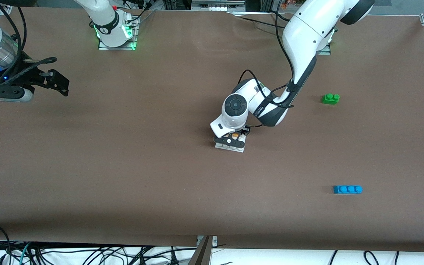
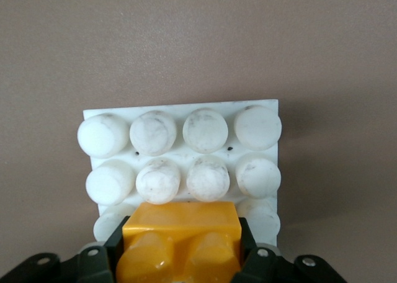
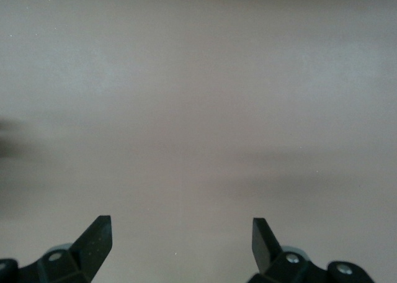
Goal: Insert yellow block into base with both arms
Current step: 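Lower the yellow brick and press it onto the base plate studs, then open the left gripper and lift it off the yellow brick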
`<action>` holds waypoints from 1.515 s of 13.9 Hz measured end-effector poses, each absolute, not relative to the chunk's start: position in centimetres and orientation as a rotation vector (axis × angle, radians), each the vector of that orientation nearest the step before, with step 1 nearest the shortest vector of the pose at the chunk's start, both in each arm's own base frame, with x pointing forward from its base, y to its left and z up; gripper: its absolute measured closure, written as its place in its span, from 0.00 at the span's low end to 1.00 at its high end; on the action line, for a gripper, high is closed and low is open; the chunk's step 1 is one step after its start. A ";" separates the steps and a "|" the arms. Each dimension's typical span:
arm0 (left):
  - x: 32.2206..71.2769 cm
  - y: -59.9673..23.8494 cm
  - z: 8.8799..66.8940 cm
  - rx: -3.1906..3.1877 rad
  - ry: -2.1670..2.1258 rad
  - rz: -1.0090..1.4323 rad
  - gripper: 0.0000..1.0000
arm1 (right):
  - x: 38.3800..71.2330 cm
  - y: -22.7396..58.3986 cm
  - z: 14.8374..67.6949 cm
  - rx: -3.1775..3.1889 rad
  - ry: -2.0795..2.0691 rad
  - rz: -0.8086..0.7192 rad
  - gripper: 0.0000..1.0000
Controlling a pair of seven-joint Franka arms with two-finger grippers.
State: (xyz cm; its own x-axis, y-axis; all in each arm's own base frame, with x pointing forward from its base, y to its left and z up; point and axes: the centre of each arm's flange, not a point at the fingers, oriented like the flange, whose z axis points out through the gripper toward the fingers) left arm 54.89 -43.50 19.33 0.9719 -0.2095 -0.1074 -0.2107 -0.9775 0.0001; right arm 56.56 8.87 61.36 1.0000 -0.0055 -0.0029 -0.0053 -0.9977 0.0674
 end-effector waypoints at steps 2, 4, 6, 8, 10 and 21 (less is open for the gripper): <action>54.9 -43.4 19.3 -3.105 0.323 0.174 0.32 | 56.6 8.9 61.4 3.074 -0.008 -0.005 0.00; 54.8 -43.2 19.3 -3.093 0.316 0.192 0.32 | 56.6 8.9 61.4 3.074 -0.008 -0.005 0.00; 54.8 -43.1 19.3 -3.086 0.311 0.203 0.32 | 56.6 8.9 61.3 3.074 -0.008 -0.005 0.00; 54.8 -43.1 19.3 -3.085 0.307 0.204 0.29 | 56.6 8.9 61.3 3.074 -0.008 -0.005 0.00; 55.1 -42.9 19.8 -3.088 0.299 0.193 0.10 | 56.6 8.9 61.3 3.074 -0.008 -0.005 0.00; 60.2 -31.8 40.1 -3.138 -0.063 0.198 0.00 | 56.6 8.9 61.3 3.074 -0.008 -0.006 0.00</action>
